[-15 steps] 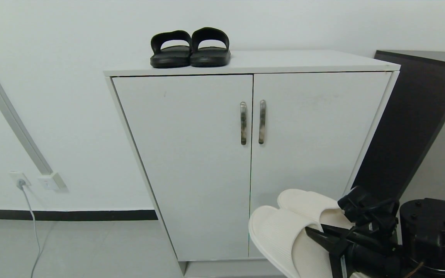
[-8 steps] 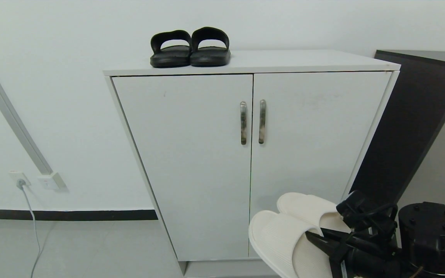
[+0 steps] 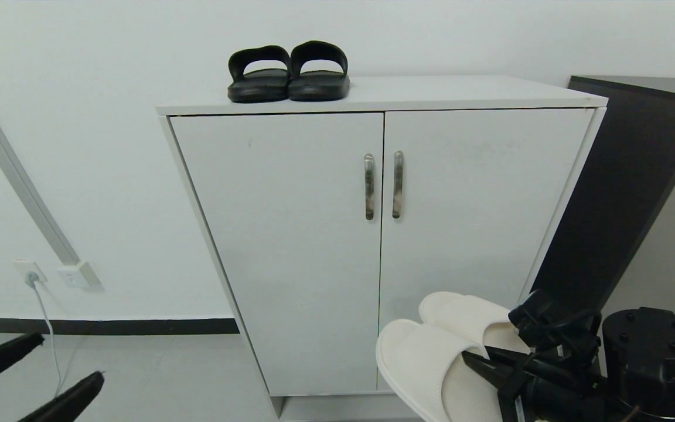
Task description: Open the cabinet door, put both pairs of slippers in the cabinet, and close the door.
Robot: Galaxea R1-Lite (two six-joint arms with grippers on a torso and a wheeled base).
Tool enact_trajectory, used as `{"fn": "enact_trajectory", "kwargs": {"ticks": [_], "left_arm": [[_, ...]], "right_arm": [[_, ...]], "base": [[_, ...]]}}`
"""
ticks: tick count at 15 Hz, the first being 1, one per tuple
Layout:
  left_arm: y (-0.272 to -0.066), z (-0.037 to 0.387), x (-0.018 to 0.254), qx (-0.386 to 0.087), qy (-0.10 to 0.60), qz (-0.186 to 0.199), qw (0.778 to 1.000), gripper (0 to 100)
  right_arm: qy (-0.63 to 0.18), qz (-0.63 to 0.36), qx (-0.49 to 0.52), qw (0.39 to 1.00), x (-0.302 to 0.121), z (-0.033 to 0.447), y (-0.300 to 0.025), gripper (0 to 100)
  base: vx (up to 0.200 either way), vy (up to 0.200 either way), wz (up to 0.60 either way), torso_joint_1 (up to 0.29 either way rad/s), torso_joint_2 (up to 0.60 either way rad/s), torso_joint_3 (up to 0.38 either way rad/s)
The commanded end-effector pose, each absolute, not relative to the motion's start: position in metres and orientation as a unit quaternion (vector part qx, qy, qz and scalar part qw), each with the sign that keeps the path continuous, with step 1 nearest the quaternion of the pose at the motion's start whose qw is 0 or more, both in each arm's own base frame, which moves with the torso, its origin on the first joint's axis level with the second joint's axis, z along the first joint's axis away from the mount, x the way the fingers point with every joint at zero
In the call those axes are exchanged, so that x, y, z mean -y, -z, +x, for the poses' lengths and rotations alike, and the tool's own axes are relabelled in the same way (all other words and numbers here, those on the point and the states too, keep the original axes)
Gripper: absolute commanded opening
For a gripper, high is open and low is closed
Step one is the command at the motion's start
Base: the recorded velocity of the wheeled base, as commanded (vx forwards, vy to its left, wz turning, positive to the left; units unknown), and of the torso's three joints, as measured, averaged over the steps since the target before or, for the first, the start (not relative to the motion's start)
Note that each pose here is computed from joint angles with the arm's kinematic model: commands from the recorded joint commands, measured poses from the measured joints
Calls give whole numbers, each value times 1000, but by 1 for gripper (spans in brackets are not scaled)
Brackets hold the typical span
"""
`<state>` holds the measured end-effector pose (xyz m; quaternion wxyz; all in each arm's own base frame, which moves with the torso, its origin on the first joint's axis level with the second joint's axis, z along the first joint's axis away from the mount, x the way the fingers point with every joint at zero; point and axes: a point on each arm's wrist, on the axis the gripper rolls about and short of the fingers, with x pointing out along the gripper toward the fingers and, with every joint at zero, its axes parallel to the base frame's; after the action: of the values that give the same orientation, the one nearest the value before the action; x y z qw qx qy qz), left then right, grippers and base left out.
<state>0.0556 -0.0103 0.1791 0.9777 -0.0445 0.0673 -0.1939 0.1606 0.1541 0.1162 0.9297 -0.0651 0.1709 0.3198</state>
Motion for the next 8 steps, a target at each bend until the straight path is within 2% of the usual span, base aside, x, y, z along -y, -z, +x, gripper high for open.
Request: {"fn": "enact_trajectory", "kwargs": {"ticks": [1, 3, 6, 8], "left_arm": [[-189, 96, 14, -105, 213, -53, 970, 100], [-202, 121, 15, -113, 212, -55, 969, 100], [-202, 141, 25, -125, 241, -58, 961, 100], [-207, 163, 34, -117, 258, -84, 955, 100]], "right_arm": [[-320, -65, -172, 929, -154, 161, -116, 0], [-319, -65, -171, 930, -154, 161, -116, 0], [-319, -65, -171, 930, -154, 161, -116, 0], [-319, -65, -171, 930, -154, 161, -116, 0]], "base": [[0, 0, 0, 0, 0, 0], [0, 0, 0, 0, 0, 0], [0, 0, 0, 0, 0, 0], [0, 0, 0, 0, 0, 0]]}}
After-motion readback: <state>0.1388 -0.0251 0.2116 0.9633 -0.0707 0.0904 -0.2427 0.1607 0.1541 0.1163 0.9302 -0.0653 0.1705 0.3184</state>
